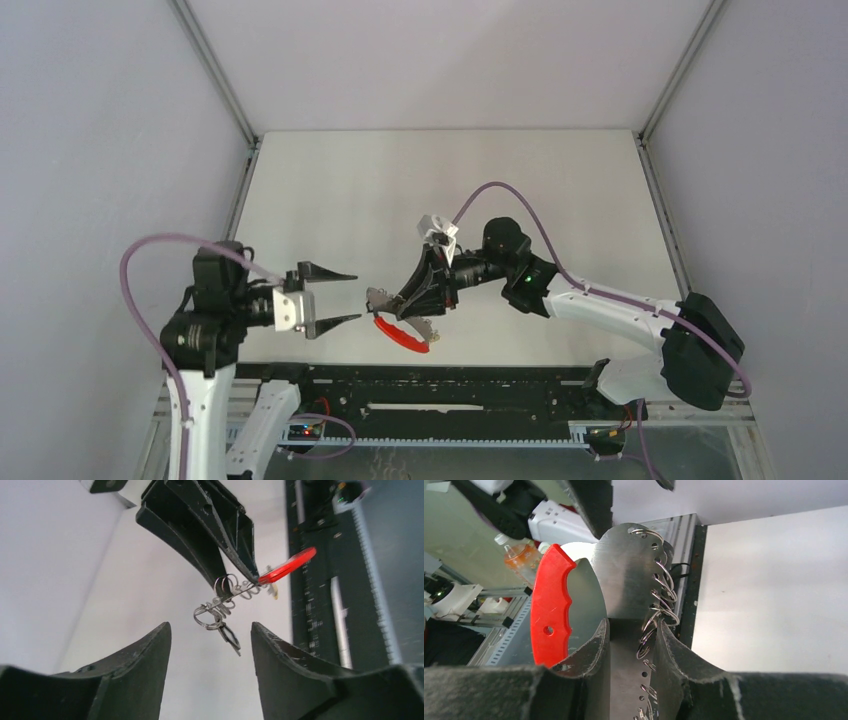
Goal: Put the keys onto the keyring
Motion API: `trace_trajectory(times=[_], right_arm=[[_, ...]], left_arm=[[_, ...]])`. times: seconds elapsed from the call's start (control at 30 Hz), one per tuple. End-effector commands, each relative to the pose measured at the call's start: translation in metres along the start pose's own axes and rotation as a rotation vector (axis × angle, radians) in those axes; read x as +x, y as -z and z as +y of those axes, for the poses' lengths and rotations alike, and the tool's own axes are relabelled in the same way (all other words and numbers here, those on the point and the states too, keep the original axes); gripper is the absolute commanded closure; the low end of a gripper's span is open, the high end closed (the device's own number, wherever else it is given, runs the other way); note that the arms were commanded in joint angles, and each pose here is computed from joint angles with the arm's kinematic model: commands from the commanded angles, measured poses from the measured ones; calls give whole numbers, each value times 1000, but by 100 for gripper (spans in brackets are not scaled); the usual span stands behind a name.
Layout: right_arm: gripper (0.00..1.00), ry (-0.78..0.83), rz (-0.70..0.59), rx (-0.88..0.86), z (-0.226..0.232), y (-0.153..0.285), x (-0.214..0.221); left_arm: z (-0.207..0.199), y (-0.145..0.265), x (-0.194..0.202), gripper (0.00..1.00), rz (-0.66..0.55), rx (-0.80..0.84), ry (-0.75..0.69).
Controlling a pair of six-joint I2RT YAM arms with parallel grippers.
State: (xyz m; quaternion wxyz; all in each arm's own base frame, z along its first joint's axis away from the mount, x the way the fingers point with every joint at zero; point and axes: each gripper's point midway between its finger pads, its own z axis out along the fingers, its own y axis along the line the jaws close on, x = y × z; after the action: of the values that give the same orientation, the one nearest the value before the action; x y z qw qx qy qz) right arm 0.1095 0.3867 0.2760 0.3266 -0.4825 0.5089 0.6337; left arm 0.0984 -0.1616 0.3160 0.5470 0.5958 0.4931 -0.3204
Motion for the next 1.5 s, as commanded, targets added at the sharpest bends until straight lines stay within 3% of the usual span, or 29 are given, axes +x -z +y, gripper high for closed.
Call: trace_trajectory(times=[0.0,0.1,0.23,0.37,0.6,0.87,1.17,1.47], right_arm=[[84,77,-71,66,-1,3,-36],[84,89,-88,71,0,3,-42],[84,111,-105,70,3,4,-53],[83,120,-130,87,4,5,-63],[83,135,-184,112,6,6,-83],[82,138,-188,108,6,5,-86],[82,136,-190,96,7,4,-86],[82,132,-194,91,6,3,-86]], left_arm=[[40,7,-12,32,-11,-245,-137],[63,15,-22,26,-64,-414,-172],[54,11,-20,25,-59,-359,-65],[45,10,-15,25,-60,-346,-133],[33,8,-17,33,-80,-312,-229],[34,5,-14,45,-61,-300,-433],[59,4,-22,51,-55,-386,-463],[55,-6,-20,58,-82,-339,-346]])
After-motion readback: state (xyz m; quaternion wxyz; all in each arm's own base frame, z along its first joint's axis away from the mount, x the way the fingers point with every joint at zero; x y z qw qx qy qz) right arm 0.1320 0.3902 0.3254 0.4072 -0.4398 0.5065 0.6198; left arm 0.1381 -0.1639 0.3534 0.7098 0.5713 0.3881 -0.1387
